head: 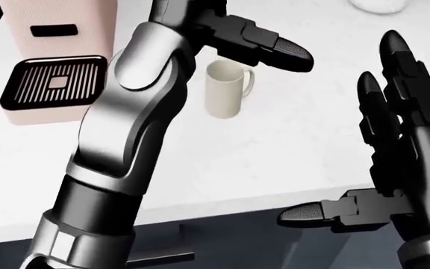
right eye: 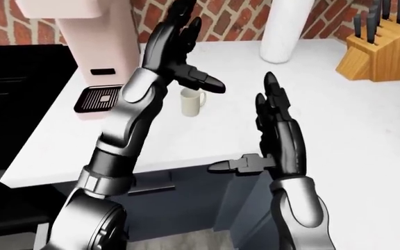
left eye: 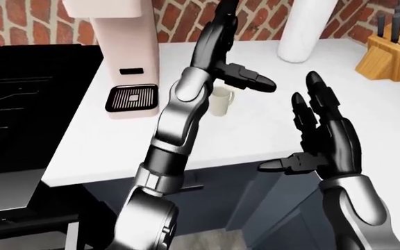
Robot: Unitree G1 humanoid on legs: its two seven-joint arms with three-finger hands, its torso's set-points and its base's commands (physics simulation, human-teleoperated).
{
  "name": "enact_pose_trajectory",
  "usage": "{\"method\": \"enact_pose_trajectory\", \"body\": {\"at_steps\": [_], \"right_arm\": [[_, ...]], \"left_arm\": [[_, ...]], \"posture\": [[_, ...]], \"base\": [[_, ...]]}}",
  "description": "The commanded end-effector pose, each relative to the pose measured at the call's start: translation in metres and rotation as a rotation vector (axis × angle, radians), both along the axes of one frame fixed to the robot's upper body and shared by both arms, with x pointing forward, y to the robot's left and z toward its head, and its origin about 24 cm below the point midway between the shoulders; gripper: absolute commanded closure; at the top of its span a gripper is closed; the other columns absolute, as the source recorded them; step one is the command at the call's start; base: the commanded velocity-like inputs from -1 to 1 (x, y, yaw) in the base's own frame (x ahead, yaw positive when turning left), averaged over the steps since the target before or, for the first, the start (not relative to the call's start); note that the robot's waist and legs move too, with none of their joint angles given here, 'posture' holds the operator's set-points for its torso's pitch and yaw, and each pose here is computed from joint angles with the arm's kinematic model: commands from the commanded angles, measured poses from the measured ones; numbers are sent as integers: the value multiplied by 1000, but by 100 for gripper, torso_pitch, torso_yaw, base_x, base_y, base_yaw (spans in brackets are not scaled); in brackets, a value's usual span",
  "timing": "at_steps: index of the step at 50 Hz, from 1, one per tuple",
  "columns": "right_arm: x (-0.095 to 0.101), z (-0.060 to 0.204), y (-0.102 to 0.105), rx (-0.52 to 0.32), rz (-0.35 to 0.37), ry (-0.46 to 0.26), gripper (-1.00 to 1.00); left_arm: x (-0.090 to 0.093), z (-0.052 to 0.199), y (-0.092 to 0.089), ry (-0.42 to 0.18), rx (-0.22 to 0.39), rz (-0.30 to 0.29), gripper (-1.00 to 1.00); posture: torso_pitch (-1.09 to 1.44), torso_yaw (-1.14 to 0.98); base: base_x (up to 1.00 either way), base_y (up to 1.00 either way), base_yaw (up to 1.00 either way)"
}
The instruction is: Pick the mug from under the coffee machine dispenser and place it on the counter.
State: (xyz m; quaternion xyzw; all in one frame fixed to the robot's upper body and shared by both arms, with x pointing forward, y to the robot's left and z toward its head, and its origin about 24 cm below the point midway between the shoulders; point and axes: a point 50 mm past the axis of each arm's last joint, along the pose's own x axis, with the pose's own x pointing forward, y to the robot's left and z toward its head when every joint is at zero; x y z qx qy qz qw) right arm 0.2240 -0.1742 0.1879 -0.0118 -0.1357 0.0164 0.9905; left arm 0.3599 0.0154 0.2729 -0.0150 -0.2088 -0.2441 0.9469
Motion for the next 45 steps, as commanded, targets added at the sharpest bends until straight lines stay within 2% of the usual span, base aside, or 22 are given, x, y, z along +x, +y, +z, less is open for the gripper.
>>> {"method": "enact_pose_trajectory", "body": {"at_steps": [1,8,10,15,21,31,39,45], "right_arm": [[-4,12,0,-10,-1,-76,-100],[-4,13,1,-12,1,-77,-100],[-5,13,1,-12,1,-77,-100],[-5,13,2,-14,2,-78,-100],[-5,13,2,-15,4,-78,-100],[-5,13,2,-16,3,-79,-100],[-5,16,3,-16,4,-84,-100],[-5,16,3,-17,3,-84,-100]], "left_arm": [[-14,23,-1,-83,-2,-13,-100],[-43,25,5,-106,43,-16,-100],[-53,21,13,-90,71,3,-100],[-71,15,32,-65,88,40,-100],[-91,15,47,-73,108,82,-100],[-114,10,63,-53,116,126,-100],[-131,-14,80,-20,112,173,-100],[-138,-21,93,-10,110,211,-100]], "posture": [[0,0],[0,0],[0,0],[0,0],[0,0],[0,0],[0,0],[0,0]], "base": [[0,0,0],[0,0,0],[0,0,0],[0,0,0],[0,0,0],[0,0,0],[0,0,0],[0,0,0]]}}
